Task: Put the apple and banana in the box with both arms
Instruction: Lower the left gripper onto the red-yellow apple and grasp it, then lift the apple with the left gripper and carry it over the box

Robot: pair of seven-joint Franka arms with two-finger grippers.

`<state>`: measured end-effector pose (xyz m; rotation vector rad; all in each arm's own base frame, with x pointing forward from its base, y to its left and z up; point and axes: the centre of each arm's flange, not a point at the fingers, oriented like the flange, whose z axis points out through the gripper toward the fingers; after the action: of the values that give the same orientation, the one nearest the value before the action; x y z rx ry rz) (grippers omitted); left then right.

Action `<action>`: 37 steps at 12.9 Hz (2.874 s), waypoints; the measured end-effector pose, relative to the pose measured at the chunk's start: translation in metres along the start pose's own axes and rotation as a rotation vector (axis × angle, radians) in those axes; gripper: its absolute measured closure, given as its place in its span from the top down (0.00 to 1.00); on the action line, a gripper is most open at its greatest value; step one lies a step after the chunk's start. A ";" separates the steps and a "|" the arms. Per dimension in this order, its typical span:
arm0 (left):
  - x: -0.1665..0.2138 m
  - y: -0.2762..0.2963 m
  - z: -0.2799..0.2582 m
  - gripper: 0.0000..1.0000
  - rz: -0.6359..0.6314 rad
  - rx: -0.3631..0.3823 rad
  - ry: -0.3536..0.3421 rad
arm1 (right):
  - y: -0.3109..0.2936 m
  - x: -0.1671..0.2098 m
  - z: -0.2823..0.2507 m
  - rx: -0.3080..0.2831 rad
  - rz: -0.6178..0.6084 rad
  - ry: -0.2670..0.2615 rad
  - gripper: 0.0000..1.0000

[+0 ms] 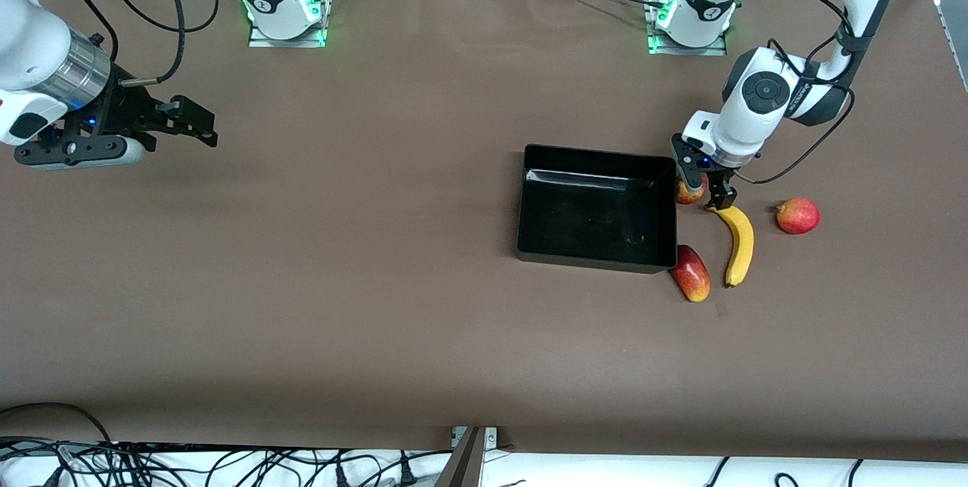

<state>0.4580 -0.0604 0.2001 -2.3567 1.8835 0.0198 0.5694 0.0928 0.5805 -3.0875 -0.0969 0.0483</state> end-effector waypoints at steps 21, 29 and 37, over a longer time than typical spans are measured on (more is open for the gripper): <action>0.028 -0.081 -0.164 0.68 -0.196 -0.141 -0.169 | 0.008 0.008 -0.005 -0.045 0.002 0.050 1.00; 0.130 -0.072 -0.174 0.68 -0.892 -0.265 -0.195 | 0.008 0.008 -0.005 -0.045 0.004 0.050 1.00; 0.151 -0.019 -0.056 0.68 -1.051 -0.247 -0.115 | 0.011 0.009 -0.005 -0.045 0.009 0.050 1.00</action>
<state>0.5067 -0.2090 0.2443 -3.0996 0.4379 0.2847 0.5791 0.0817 0.5844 -3.1322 -0.0829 -0.0307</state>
